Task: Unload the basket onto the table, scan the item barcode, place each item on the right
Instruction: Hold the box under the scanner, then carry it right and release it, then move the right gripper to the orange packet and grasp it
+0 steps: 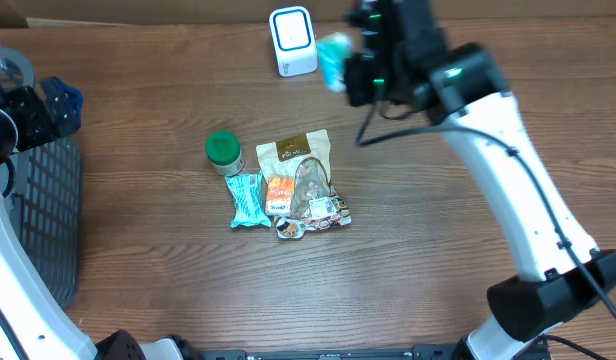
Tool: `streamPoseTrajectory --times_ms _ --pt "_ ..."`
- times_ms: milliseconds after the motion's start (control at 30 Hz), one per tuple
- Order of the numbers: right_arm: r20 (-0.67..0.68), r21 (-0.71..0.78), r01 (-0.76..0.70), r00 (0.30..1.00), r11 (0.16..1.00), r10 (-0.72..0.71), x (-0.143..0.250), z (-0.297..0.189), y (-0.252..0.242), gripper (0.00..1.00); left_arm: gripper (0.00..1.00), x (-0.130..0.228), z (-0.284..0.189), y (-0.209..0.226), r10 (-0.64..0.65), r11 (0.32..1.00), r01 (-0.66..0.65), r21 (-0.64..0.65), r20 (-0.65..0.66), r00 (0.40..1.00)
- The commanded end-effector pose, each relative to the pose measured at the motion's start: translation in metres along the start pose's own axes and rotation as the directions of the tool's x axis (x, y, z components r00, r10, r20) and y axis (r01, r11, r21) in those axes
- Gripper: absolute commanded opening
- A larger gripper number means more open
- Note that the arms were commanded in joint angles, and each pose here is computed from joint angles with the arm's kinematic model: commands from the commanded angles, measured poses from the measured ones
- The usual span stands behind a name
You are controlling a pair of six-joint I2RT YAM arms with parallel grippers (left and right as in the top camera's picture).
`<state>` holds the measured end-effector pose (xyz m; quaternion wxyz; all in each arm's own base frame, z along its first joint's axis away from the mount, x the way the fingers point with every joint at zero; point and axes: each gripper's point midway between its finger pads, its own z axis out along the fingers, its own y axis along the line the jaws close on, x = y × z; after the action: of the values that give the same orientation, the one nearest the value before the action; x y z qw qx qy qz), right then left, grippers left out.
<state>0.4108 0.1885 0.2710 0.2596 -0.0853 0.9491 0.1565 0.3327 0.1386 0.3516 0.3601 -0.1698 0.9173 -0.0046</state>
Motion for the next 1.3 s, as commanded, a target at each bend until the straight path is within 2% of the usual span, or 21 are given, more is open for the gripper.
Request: streamPoseTrajectory --times_ms 0,133,300,467,533,667,733,900,967,1100,1267 --pt "-0.141 0.078 -0.35 0.923 0.933 0.358 0.029 0.016 -0.06 0.04 0.99 -0.001 0.001 -0.003 -0.013 1.0 0.013 0.015 -0.002 1.0" --pt "-0.169 0.237 -0.597 0.752 0.767 0.637 0.069 0.026 -0.141 0.04 0.99 -0.001 0.001 -0.003 -0.013 1.0 0.013 0.015 -0.002 1.0" --pt "-0.173 0.294 -0.728 0.597 0.619 0.784 0.12 0.047 -0.21 0.04 1.0 -0.001 0.001 -0.003 -0.013 1.0 0.013 0.015 -0.002 1.0" --pt "-0.116 0.29 -0.793 0.526 0.535 0.842 0.15 0.064 -0.255 0.04 1.0 -0.001 0.001 -0.003 -0.013 1.0 0.013 0.015 -0.002 1.0" --pt "-0.092 0.281 -0.802 0.524 0.527 0.847 0.156 0.071 -0.266 0.08 1.0 -0.001 0.001 -0.003 -0.013 1.0 0.013 0.015 -0.002 1.0" --pt "-0.091 0.286 -0.801 0.524 0.526 0.847 0.164 0.076 -0.268 0.25 1.0 -0.001 0.001 -0.003 -0.013 1.0 0.013 0.015 -0.002 1.0" --pt "-0.104 0.292 -0.798 0.522 0.527 0.847 0.167 0.075 -0.267 0.41 1.0 -0.001 0.001 -0.003 -0.013 1.0 0.013 0.015 -0.002 1.0" --pt "-0.182 0.284 -0.738 0.586 0.613 0.79 0.157 0.052 -0.256 0.46 1.0 -0.001 0.001 -0.003 -0.013 1.0 0.013 0.015 -0.002 1.0" --pt "-0.228 0.237 -0.712 0.62 0.66 0.751 0.141 0.037 -0.241 0.45 1.0 -0.001 0.001 -0.003 -0.013 1.0 0.013 0.015 -0.002 1.0" --pt "-0.334 0.031 -0.643 0.715 0.765 0.615 0.106 0.017 -0.182 0.44 1.0 -0.001 0.001 -0.003 -0.013 1.0 0.013 0.015 -0.002 1.0" --pt "-0.422 -0.178 -0.566 0.783 0.805 0.457 0.089 0.026 -0.098 0.44 0.99 -0.001 0.001 -0.003 -0.013 1.0 0.013 0.015 -0.002 1.0"
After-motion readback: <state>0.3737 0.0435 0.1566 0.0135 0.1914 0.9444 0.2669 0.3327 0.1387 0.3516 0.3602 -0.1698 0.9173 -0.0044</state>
